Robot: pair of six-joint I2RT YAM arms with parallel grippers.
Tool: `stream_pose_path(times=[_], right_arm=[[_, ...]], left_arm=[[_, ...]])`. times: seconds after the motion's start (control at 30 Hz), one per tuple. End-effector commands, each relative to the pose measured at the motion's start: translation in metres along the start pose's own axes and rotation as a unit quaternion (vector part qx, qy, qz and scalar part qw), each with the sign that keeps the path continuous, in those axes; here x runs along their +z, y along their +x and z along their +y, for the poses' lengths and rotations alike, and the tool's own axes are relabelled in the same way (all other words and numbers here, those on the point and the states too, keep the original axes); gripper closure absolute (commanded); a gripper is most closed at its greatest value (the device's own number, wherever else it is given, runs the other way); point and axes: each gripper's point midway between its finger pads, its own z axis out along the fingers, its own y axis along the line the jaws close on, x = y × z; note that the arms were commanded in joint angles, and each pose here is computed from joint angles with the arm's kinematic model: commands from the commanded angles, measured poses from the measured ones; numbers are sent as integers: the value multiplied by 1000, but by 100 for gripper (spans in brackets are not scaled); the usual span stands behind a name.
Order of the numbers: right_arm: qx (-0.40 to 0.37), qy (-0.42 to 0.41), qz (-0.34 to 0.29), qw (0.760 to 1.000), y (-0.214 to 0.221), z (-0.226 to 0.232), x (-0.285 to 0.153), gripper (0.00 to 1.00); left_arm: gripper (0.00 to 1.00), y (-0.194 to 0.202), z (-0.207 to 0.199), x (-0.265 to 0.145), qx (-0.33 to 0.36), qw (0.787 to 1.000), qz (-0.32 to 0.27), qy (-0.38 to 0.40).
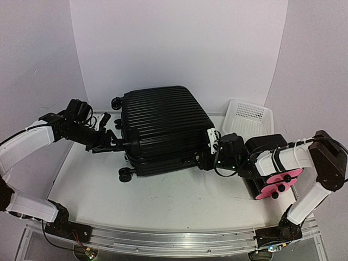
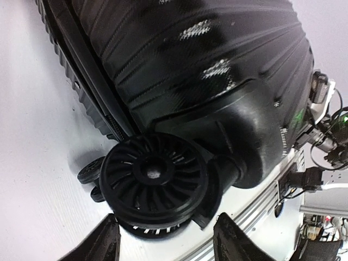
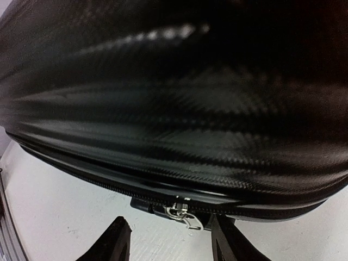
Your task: Open, take out, and arrange the luggage
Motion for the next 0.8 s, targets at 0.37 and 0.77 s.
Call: stream_pose_path(times=[0.37, 0.77], right_arm=[[26, -40, -58, 997, -25, 14, 6, 67], [77, 3, -80, 994, -30, -4, 11, 89]], left_arm=[[88, -27, -33, -26, 44, 996, -56, 50], [88, -24, -34, -28, 44, 996, -57, 54]])
